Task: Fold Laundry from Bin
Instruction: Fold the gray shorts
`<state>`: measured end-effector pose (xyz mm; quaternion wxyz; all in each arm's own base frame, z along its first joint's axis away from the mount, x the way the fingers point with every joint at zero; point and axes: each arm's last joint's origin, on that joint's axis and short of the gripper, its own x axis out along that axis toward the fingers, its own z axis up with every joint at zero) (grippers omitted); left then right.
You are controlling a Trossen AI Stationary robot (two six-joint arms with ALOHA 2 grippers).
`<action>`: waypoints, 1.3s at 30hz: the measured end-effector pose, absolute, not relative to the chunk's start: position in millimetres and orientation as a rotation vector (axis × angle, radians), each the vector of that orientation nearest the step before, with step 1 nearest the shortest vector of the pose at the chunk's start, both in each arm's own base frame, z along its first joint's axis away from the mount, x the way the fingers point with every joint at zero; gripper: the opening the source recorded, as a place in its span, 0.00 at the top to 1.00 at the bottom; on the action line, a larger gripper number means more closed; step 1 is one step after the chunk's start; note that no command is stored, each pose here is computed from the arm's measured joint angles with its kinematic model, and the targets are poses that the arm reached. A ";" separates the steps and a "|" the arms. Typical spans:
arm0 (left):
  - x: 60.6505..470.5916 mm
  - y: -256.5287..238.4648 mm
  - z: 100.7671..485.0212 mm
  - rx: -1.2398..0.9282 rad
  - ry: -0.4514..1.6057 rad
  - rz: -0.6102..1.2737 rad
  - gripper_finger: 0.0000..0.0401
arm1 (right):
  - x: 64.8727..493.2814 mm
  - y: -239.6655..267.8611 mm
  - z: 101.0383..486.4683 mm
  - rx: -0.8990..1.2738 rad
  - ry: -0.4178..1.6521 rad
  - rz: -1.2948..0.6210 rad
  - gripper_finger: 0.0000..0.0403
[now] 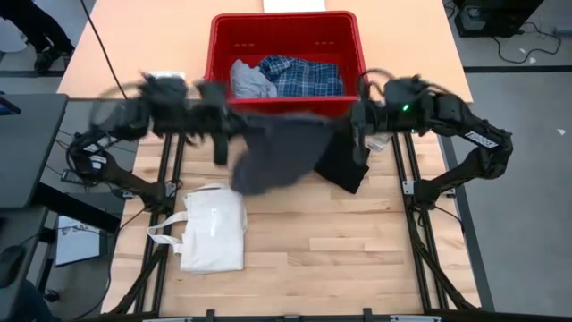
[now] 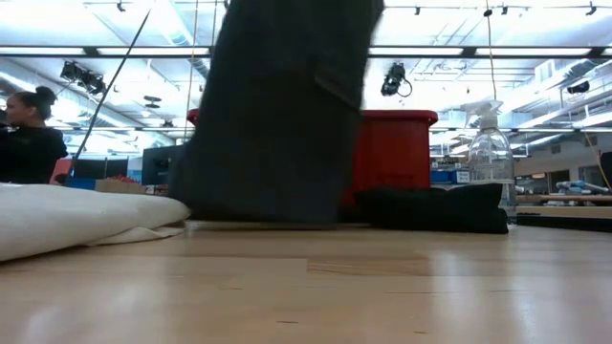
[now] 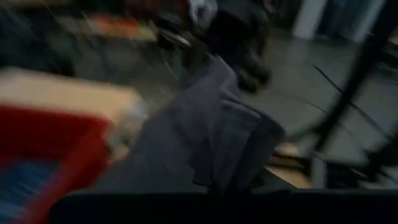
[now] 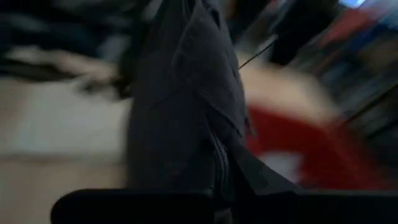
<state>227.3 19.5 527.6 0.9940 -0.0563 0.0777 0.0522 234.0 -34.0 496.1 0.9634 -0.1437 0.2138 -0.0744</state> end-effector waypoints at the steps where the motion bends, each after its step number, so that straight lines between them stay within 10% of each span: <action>1: 233.3 10.0 519.6 -0.153 0.192 0.077 0.96 | 232.4 -28.5 489.7 -0.203 0.486 -0.096 0.95; 10: 290.2 -105.2 423.7 -0.556 0.528 -0.122 0.96 | 238.4 75.7 406.2 0.259 0.876 0.273 0.95; 23: 344.4 -219.6 308.2 -0.973 0.796 -0.099 0.96 | 221.3 187.4 298.1 0.560 0.908 0.524 0.95; 39: 341.7 -105.6 332.0 -0.776 0.735 0.344 0.96 | 241.4 106.1 284.7 0.441 0.930 0.016 0.95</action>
